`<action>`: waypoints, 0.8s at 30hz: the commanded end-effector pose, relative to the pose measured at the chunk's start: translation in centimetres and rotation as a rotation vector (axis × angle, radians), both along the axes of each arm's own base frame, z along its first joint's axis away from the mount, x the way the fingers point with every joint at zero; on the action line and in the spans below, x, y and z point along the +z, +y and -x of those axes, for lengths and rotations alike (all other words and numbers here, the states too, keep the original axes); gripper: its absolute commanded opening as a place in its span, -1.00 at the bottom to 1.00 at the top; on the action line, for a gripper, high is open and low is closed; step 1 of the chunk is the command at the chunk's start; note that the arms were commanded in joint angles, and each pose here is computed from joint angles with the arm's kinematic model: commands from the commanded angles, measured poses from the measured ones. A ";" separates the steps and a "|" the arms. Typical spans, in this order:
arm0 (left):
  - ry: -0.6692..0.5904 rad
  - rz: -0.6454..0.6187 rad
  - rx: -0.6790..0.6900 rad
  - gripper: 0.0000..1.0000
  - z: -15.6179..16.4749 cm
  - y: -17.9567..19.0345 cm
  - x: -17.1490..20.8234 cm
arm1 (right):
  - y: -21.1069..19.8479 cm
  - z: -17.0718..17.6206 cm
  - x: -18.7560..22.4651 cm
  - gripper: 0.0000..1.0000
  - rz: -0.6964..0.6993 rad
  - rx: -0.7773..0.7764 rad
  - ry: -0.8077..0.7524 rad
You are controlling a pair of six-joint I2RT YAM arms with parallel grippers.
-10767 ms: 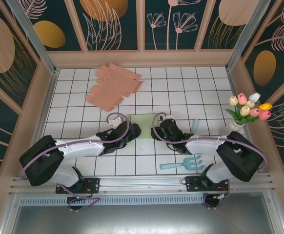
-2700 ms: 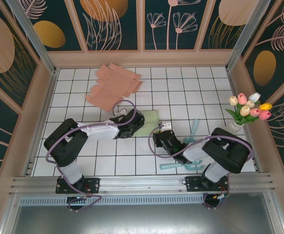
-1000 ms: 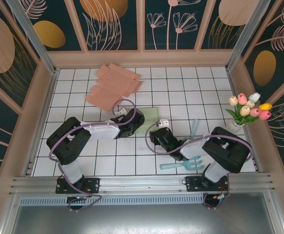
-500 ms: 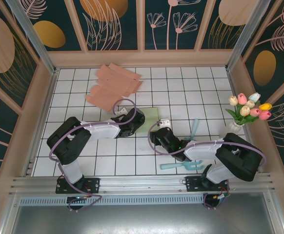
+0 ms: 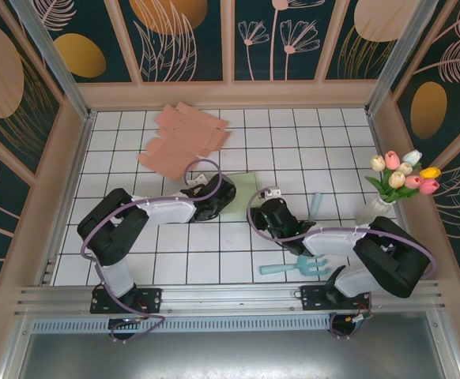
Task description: Fold the paper box
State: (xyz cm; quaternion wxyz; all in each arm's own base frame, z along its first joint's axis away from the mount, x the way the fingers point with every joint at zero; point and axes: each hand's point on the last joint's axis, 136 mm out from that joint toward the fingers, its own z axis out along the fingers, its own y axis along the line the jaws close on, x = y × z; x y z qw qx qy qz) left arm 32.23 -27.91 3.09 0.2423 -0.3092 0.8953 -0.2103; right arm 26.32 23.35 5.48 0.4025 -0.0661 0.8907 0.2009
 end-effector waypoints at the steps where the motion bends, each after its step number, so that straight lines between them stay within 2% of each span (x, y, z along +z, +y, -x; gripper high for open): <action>1: 0.206 -0.103 -0.064 0.28 4.1 1.3 -5.2 | 1.3 -0.4 0.6 -0.04 -0.080 0.034 -0.012; 15: 0.212 -0.057 -0.062 0.40 4.5 1.0 -4.1 | 2.3 -0.3 -0.2 -0.08 -0.123 0.064 0.013; 24: 0.238 -0.041 -0.089 0.39 4.8 0.3 -4.5 | 2.4 -0.5 -1.0 -0.09 -0.107 0.066 0.014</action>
